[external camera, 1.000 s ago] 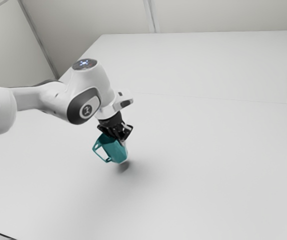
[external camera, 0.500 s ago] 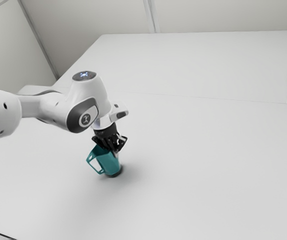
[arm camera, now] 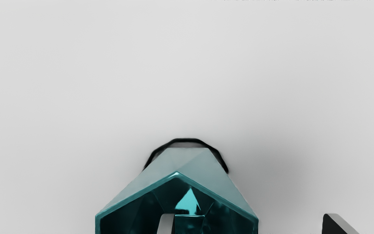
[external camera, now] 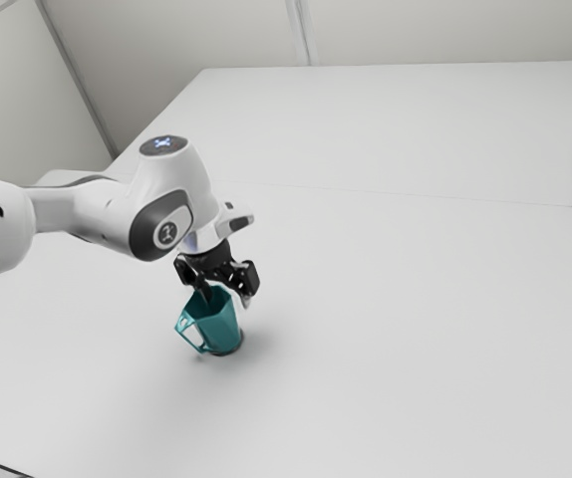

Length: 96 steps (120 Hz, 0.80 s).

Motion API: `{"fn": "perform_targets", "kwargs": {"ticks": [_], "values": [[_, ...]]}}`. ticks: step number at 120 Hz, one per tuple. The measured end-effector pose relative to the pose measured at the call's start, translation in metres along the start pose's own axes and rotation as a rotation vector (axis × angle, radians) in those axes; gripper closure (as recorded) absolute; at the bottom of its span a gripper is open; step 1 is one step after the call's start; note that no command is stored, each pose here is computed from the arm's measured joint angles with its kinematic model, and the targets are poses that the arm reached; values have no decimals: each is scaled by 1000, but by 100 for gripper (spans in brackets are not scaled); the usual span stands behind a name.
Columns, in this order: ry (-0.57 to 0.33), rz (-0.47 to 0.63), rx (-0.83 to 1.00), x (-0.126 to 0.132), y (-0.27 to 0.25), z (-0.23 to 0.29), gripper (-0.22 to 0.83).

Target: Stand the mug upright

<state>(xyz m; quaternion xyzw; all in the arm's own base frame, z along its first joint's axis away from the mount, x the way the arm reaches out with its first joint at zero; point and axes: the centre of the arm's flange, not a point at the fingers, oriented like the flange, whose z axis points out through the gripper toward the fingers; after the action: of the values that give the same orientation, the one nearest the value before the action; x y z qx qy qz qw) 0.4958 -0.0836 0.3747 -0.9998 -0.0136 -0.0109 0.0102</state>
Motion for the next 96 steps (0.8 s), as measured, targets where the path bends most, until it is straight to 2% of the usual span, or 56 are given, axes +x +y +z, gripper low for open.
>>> {"fn": "perform_targets", "kwargs": {"ticks": [39, 66, 96], "values": [[62, 9, -14, -8, 2, -56, 2], [121, 27, -15, 19, 5, -122, 1], [147, 52, 4, 47, 8, -175, 0]]}}
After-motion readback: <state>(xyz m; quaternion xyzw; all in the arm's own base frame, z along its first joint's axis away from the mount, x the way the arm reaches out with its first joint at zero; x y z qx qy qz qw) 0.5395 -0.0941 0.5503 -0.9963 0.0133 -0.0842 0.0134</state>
